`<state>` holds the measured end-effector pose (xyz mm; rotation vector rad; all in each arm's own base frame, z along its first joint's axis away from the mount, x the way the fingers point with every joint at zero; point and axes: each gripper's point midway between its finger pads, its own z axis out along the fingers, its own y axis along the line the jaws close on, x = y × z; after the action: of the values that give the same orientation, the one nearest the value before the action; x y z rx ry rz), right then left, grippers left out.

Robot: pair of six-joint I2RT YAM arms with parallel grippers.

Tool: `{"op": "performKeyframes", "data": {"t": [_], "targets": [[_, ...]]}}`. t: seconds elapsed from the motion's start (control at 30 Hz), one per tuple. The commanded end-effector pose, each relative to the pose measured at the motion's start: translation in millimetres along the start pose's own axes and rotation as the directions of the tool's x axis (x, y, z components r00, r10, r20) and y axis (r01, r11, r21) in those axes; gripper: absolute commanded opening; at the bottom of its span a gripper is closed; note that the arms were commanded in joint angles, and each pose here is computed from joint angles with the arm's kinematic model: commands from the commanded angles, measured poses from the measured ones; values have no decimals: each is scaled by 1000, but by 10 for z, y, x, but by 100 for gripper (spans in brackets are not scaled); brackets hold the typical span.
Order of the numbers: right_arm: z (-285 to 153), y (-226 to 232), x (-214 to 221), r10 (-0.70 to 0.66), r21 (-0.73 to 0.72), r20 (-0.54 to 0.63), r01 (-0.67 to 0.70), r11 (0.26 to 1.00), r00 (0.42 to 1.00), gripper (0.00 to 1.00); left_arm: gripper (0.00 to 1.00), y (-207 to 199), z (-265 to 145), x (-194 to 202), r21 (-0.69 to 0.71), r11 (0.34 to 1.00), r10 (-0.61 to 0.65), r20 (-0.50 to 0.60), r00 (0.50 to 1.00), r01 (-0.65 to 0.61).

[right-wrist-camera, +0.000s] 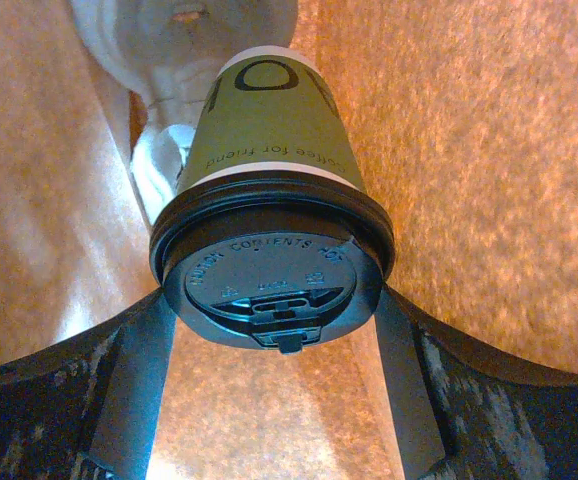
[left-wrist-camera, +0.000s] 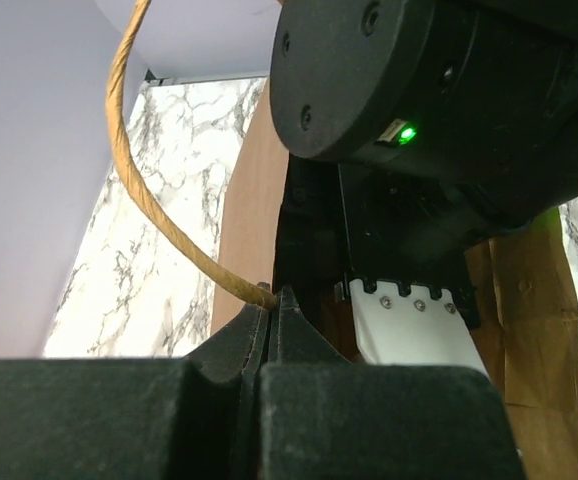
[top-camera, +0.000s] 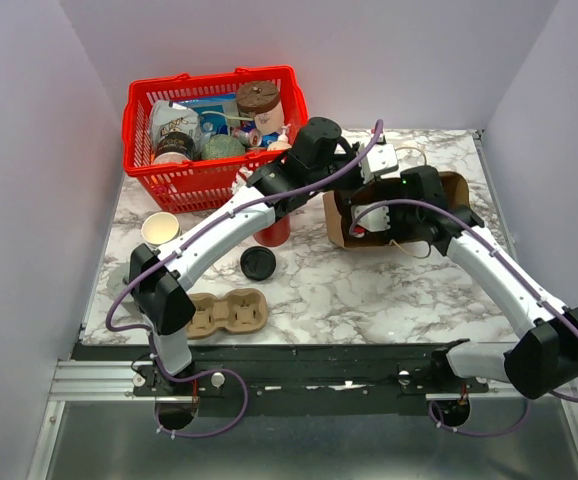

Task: Pack the takeout coffee

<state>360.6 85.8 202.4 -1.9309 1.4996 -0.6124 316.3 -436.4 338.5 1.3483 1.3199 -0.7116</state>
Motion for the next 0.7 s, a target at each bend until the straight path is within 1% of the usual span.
{"op": "performKeyframes", "data": {"t": [0.0,0.13,0.2,0.23,0.33,0.5,0.67], "targets": [[-119,233,22,40,-54,-12,-41,998,999,1,0,-13,-84,-106,-11,1000,-22,20,1000,22],[-178,408,39,68,-85,-18,-69,994,998,1,0,12,-106,-74,-53,998,-17,-12,1000,16],[-185,518,22,86,-109,-14,-87,990,996,0,0,-61,-91,-51,-64,998,0,-33,999,-2],[-193,546,-1,86,-114,-10,-87,990,996,0,0,-41,-86,-31,-94,996,1,-43,999,-5],[-210,661,-68,102,-152,-17,-104,983,995,0,0,-200,-35,13,-95,995,-16,-54,998,11],[-274,738,-46,192,-158,-82,-203,966,978,1,0,-322,-32,-3,-116,991,-72,-46,996,66],[-248,813,63,222,-143,-153,-244,959,963,1,0,-325,-30,27,-131,988,-94,-49,994,86]]}}
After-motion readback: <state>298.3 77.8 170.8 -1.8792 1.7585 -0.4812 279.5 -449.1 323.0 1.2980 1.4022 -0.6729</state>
